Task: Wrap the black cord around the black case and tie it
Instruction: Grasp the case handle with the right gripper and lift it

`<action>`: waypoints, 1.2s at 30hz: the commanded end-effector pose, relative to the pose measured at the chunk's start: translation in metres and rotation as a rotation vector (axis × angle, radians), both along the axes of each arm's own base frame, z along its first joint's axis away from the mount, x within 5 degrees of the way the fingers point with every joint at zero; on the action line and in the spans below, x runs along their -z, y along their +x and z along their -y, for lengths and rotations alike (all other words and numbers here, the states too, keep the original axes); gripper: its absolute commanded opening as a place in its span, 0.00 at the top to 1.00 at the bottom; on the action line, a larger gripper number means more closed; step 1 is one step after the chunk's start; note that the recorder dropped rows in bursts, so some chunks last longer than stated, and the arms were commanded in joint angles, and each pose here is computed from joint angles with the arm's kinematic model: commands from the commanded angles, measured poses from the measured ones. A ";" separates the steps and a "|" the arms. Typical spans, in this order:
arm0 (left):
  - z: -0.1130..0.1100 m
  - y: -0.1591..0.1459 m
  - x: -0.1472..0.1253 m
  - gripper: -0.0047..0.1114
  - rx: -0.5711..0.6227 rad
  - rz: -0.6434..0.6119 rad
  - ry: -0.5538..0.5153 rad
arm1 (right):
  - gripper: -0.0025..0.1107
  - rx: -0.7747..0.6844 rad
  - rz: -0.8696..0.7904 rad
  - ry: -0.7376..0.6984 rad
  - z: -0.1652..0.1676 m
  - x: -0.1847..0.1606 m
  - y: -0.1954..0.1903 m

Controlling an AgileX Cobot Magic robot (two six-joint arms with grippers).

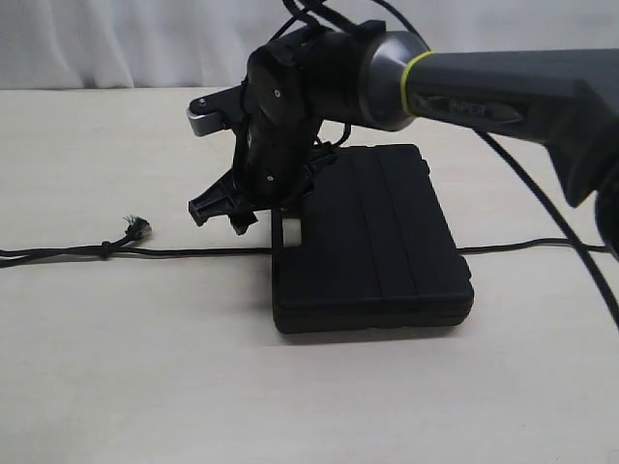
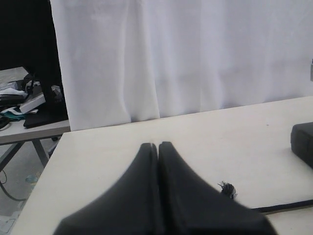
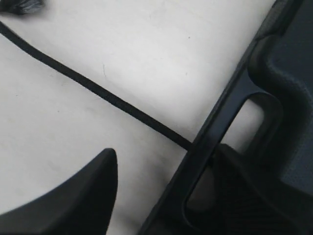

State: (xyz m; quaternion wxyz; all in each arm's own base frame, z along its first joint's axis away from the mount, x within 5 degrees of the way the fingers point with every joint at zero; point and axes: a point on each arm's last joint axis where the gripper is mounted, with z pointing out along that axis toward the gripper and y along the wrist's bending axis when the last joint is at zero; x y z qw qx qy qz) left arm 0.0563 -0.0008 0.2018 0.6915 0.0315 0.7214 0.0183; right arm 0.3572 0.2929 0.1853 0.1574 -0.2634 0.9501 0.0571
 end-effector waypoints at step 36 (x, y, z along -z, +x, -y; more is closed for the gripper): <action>0.001 0.000 0.001 0.96 0.016 -0.003 -0.021 | 0.89 0.045 0.040 -0.106 -0.002 0.056 0.016</action>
